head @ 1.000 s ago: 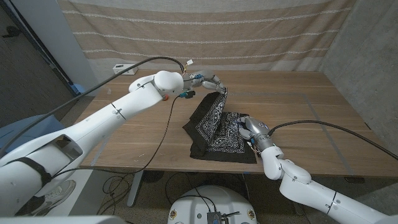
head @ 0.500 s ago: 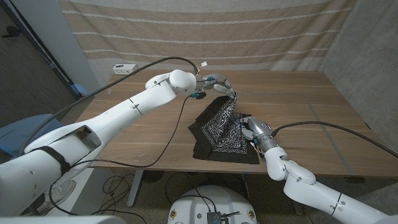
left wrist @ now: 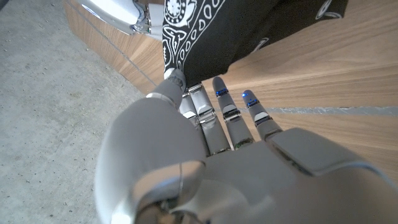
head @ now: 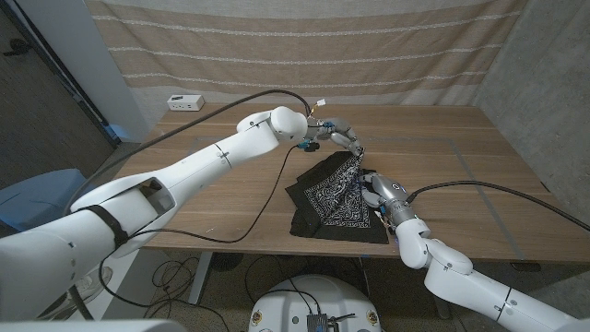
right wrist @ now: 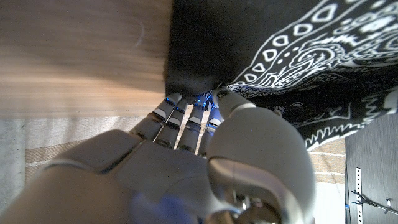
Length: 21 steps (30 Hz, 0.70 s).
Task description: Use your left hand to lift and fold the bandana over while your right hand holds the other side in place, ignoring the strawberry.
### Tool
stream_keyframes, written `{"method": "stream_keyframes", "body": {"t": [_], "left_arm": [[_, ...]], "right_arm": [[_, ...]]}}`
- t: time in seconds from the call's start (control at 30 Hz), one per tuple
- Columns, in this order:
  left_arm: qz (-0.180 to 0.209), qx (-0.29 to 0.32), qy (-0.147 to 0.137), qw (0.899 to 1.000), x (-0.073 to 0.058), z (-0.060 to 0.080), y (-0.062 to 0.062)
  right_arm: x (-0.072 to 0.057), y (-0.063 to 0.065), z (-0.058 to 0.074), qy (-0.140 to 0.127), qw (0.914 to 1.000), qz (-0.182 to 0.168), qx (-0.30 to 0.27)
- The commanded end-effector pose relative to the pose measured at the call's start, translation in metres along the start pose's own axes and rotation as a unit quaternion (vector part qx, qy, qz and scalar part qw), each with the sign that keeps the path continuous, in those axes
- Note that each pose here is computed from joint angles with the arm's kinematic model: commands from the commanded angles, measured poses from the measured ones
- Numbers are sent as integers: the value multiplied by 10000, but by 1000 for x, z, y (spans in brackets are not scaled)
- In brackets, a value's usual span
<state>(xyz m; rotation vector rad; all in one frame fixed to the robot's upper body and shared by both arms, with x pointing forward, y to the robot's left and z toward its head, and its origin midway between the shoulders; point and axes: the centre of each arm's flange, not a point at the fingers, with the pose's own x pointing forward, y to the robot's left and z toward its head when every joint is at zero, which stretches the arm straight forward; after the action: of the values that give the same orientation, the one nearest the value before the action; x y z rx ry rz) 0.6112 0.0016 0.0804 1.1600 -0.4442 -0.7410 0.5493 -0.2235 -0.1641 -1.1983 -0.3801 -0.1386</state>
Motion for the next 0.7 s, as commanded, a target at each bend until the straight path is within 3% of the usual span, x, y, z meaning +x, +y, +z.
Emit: {"method": "stream_keyframes", "body": {"t": [0.03, 0.37, 0.7], "left_arm": [[-413, 35, 37, 9991, 14, 2, -12], [-868, 141, 112, 9961, 19, 1, -21], [-805, 236, 125, 9964, 16, 1, -24]], "right_arm": [[-2, -2, -1, -6, 10000, -33, 17], [-6, -7, 2, -41, 9999, -96, -15], [-19, -30, 14, -200, 9985, -500, -33]]}}
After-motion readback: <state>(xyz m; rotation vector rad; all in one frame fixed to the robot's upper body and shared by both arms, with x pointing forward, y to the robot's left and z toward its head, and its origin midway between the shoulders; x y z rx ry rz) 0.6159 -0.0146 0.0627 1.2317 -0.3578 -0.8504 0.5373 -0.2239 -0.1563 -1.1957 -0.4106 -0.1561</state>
